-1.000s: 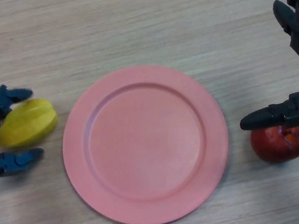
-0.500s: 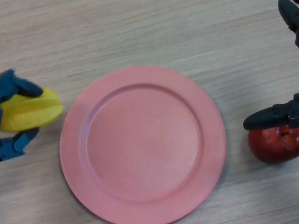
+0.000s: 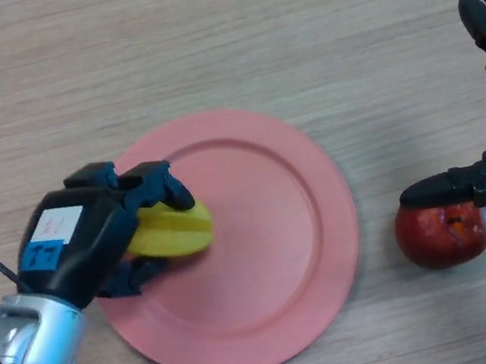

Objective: Pick up the yellow starfruit and place it on the plate

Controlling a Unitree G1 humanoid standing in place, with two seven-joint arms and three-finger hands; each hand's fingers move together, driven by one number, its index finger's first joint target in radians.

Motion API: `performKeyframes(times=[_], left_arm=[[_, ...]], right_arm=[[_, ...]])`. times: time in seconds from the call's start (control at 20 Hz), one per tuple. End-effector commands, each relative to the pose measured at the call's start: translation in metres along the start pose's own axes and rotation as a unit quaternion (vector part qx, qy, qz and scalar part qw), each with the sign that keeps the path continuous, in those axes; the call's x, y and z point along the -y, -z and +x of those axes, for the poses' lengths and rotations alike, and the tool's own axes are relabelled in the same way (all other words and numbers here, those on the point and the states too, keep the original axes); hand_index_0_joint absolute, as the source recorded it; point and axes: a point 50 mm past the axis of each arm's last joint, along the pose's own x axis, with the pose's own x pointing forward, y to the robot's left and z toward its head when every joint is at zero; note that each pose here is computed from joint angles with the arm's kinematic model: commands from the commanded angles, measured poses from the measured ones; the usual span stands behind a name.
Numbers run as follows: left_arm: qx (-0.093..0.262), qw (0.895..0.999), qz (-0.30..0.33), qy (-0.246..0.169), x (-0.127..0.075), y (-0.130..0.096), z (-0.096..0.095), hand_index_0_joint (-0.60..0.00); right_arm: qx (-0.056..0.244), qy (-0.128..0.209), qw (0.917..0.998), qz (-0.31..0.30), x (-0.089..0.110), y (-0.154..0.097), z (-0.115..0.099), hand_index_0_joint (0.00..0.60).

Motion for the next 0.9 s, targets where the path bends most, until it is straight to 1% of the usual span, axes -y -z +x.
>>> performKeyframes(times=[0.05, 0.1, 0.15, 0.2, 0.25, 0.3, 0.35, 0.4, 0.5, 0.55, 0.6, 0.65, 0.7, 0.75, 0.8, 0.85, 0.9], left_arm=[[0.022, 0.995, -0.08, -0.046, -0.024, -0.008, 0.004, -0.6], [0.021, 0.994, -0.097, -0.054, -0.028, -0.008, 0.005, -0.6], [0.019, 0.993, -0.105, -0.058, -0.03, -0.008, 0.005, -0.55], [0.018, 0.992, -0.107, -0.058, -0.03, -0.007, 0.005, -0.45], [0.016, 0.992, -0.108, -0.058, -0.029, -0.007, 0.005, -0.3], [0.017, 0.993, -0.105, -0.06, -0.029, -0.007, 0.004, -0.2], [0.022, 0.992, -0.09, -0.08, -0.031, -0.009, 0.003, -0.05], [0.025, 0.991, -0.085, -0.099, -0.037, -0.01, 0.003, 0.0], [0.037, 0.987, -0.09, -0.127, -0.049, -0.015, 0.0, 0.0], [0.053, 0.98, -0.109, -0.157, -0.063, -0.019, -0.005, 0.0], [0.062, 0.977, -0.115, -0.171, -0.07, -0.021, -0.007, 0.0], [0.076, 0.968, -0.128, -0.201, -0.083, -0.021, -0.011, 0.0], [0.082, 0.96, -0.143, -0.224, -0.093, -0.019, -0.013, 0.0], [0.074, 0.949, -0.177, -0.249, -0.103, -0.01, -0.016, 0.0], [0.068, 0.943, -0.2, -0.257, -0.105, -0.004, -0.018, 0.0], [0.053, 0.927, -0.234, -0.287, -0.109, 0.009, -0.021, 0.0], [0.05, 0.919, -0.257, -0.294, -0.11, 0.013, -0.024, 0.0]], right_arm=[[0.098, 0.029, 0.9948, -0.009, 0.013, -0.03, -0.003, 0.0], [0.097, 0.029, 0.9948, -0.009, 0.013, -0.03, -0.003, 0.0], [0.097, 0.028, 0.9949, -0.009, 0.013, -0.03, -0.004, 0.0], [0.096, 0.027, 0.995, -0.009, 0.013, -0.03, -0.004, 0.0], [0.095, 0.025, 0.9952, -0.007, 0.012, -0.031, -0.004, 0.0], [0.094, 0.023, 0.9953, -0.007, 0.012, -0.031, -0.004, 0.0], [0.096, 0.02, 0.9952, -0.006, 0.012, -0.032, -0.004, 0.0], [0.096, 0.019, 0.9952, -0.006, 0.011, -0.033, -0.004, 0.0], [0.096, 0.019, 0.9952, -0.002, 0.011, -0.033, -0.004, 0.0], [0.096, 0.019, 0.9952, -0.002, 0.011, -0.036, -0.003, 0.0], [0.097, 0.018, 0.9951, -0.007, 0.011, -0.035, -0.004, 0.0], [0.097, 0.017, 0.9951, -0.013, 0.01, -0.034, -0.005, 0.0], [0.097, 0.016, 0.9951, -0.015, 0.01, -0.034, -0.005, 0.0], [0.097, 0.018, 0.9949, -0.018, 0.011, -0.035, -0.005, 0.0], [0.098, 0.019, 0.9949, -0.018, 0.011, -0.035, -0.005, 0.0], [0.1, 0.021, 0.9946, -0.018, 0.012, -0.035, -0.005, 0.0], [0.102, 0.022, 0.9944, -0.019, 0.012, -0.036, -0.004, 0.0]])
